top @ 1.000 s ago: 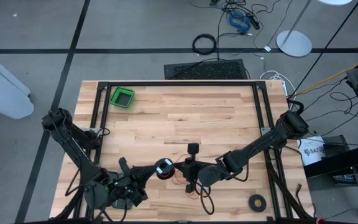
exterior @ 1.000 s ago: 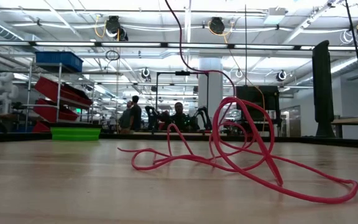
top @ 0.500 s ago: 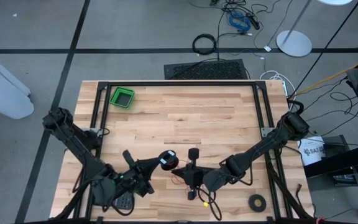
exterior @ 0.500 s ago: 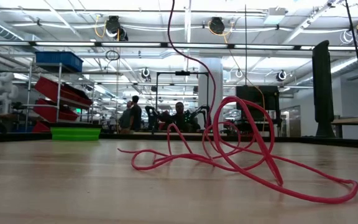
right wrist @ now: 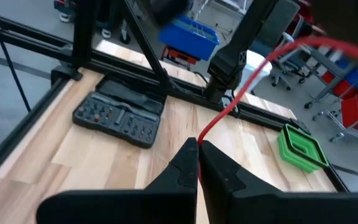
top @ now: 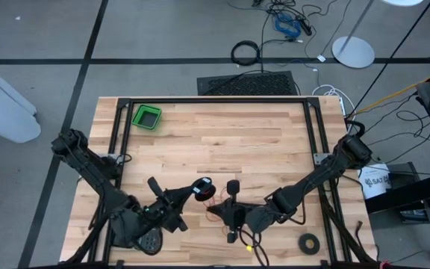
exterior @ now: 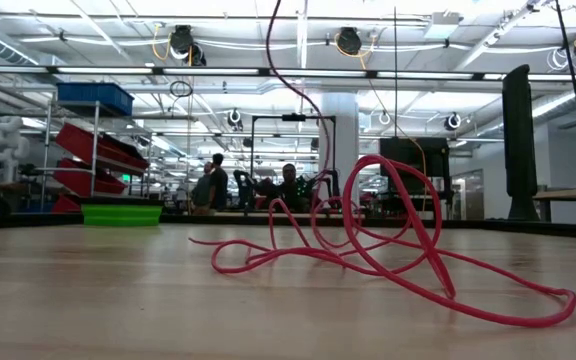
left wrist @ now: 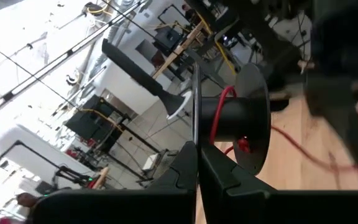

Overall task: Coil cords
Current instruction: Uncoil the red wire from the spool

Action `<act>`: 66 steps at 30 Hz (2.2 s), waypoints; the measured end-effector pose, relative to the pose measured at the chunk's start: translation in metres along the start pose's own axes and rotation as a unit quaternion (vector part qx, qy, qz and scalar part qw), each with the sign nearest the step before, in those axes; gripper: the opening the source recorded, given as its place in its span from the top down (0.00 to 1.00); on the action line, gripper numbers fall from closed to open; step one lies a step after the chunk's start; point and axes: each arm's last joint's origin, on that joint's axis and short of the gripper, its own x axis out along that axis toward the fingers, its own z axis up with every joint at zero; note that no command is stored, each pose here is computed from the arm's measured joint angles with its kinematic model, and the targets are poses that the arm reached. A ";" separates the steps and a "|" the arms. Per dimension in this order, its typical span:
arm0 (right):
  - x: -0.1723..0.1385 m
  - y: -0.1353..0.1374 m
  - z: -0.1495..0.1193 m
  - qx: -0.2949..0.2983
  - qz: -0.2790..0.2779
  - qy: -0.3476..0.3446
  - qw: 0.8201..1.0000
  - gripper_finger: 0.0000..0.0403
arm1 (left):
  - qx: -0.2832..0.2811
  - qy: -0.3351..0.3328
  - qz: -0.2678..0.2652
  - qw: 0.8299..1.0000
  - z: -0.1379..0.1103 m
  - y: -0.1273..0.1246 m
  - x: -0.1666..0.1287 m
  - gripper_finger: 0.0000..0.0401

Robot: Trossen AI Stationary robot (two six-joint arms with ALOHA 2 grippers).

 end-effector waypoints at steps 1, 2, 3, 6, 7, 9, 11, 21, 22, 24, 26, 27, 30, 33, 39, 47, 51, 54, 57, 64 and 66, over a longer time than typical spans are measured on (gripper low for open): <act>0.002 -0.001 -0.001 0.000 -0.001 0.004 1.000 1.00 | -0.007 -0.003 0.000 1.000 0.001 0.001 0.000 0.99; 0.002 0.000 -0.003 -0.002 -0.001 0.007 1.000 1.00 | -0.011 -0.006 -0.001 1.000 0.002 0.002 0.000 0.99; 0.004 0.000 -0.004 -0.003 -0.002 0.009 1.000 1.00 | -0.014 -0.011 -0.002 1.000 0.003 0.003 0.000 0.99; 0.007 0.000 -0.006 -0.002 -0.003 0.009 1.000 1.00 | -0.015 -0.018 -0.006 1.000 0.004 0.003 0.000 0.99; 0.008 0.001 -0.006 -0.002 0.003 0.009 1.000 1.00 | -0.014 -0.017 -0.005 1.000 0.003 0.003 0.001 0.99; 0.009 0.003 -0.006 0.001 0.012 0.001 1.000 1.00 | -0.012 -0.013 -0.002 1.000 0.002 0.004 0.004 0.99; 0.008 0.004 -0.004 0.002 0.022 -0.010 1.000 1.00 | -0.014 -0.007 0.004 1.000 0.001 0.005 0.010 0.99; -0.003 0.017 0.011 -0.003 0.059 -0.066 0.996 1.00 | -0.050 0.014 0.027 0.998 -0.004 0.009 0.031 0.99; -0.005 0.018 0.014 -0.004 0.061 -0.069 0.996 1.00 | -0.048 0.015 0.027 0.998 -0.005 0.009 0.031 0.99; -0.009 0.022 0.018 -0.008 0.066 -0.078 0.995 1.00 | -0.044 0.021 0.030 0.998 -0.005 0.009 0.030 0.99; -0.014 0.026 0.023 -0.018 0.070 -0.085 0.994 1.00 | -0.043 0.029 0.037 0.998 -0.006 0.009 0.030 0.99; -0.016 0.029 0.026 -0.024 0.072 -0.089 0.993 1.00 | -0.041 0.034 0.040 0.998 -0.006 0.009 0.029 0.99; -0.026 0.035 0.037 -0.035 0.077 -0.104 0.991 1.00 | -0.026 0.046 0.045 0.998 -0.008 0.007 0.028 0.99; -0.036 0.040 0.047 -0.052 0.056 -0.104 0.992 1.00 | -0.007 0.060 0.052 0.997 -0.010 0.005 0.027 0.99; -0.061 0.050 0.063 -0.089 -0.036 -0.074 0.993 1.00 | 0.021 0.080 0.063 0.995 -0.013 0.003 0.023 0.99; -0.079 0.054 0.059 -0.139 -0.170 -0.012 0.975 1.00 | 0.044 0.088 0.067 0.993 -0.012 0.000 0.012 0.99; -0.085 0.051 0.056 -0.149 -0.209 0.008 0.966 1.00 | 0.052 0.085 0.063 0.993 -0.012 -0.001 0.009 0.99; -0.093 0.040 0.057 -0.135 -0.221 0.016 0.966 1.00 | 0.071 0.083 0.059 0.992 -0.013 -0.003 0.006 0.99; -0.101 0.028 0.052 -0.119 -0.227 0.028 0.966 1.00 | 0.085 0.080 0.054 0.992 -0.014 -0.005 0.002 0.99; -0.118 -0.002 0.022 -0.070 -0.247 0.068 0.964 1.00 | 0.100 0.049 0.025 0.993 -0.010 -0.009 -0.015 0.99; -0.120 -0.009 0.012 -0.060 -0.257 0.078 0.961 1.00 | 0.104 0.038 0.015 0.994 -0.009 -0.010 -0.019 0.99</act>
